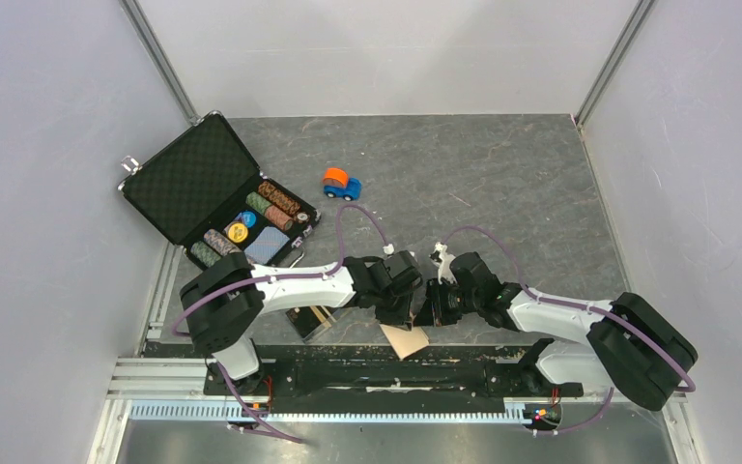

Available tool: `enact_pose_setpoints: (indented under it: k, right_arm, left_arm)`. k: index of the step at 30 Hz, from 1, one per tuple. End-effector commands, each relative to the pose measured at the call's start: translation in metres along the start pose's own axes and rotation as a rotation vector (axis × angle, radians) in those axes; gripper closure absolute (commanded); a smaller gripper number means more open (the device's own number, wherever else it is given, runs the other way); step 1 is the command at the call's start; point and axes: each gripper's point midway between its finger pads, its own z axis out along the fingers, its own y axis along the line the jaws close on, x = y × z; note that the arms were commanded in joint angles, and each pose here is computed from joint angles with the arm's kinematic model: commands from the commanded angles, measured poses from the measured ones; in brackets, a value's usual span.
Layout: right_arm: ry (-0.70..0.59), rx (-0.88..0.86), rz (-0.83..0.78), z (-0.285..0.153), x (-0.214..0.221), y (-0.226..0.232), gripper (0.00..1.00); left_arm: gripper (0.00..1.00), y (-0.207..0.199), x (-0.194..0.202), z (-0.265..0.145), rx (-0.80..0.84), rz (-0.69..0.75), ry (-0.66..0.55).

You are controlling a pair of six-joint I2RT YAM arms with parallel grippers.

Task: Put the credit cards into the card holder
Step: Close the card holder at the corner of the board.

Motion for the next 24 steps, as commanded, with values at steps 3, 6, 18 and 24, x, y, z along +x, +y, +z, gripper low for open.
enact_pose_setpoints:
  k: [3,6,18,24]
  right_arm:
    - [-0.027,-0.015,-0.055,-0.005,-0.010,0.009,0.82]
    - [-0.050,-0.032,-0.067,-0.008,-0.014,0.015,0.82]
    - [-0.054,-0.102,-0.055,-0.005,-0.013,0.024,0.82]
    - [-0.033,-0.097,-0.033,0.001,-0.010,0.021,0.82]
  left_arm:
    - [0.98,-0.004,-0.009,-0.009,-0.027,0.032,-0.030]
    - [0.98,-0.002,-0.007,-0.008,-0.039,0.020,-0.025]
    - [0.98,0.006,0.003,0.007,-0.062,0.000,0.031]
    - [0.98,0.008,0.006,0.009,-0.065,-0.005,0.042]
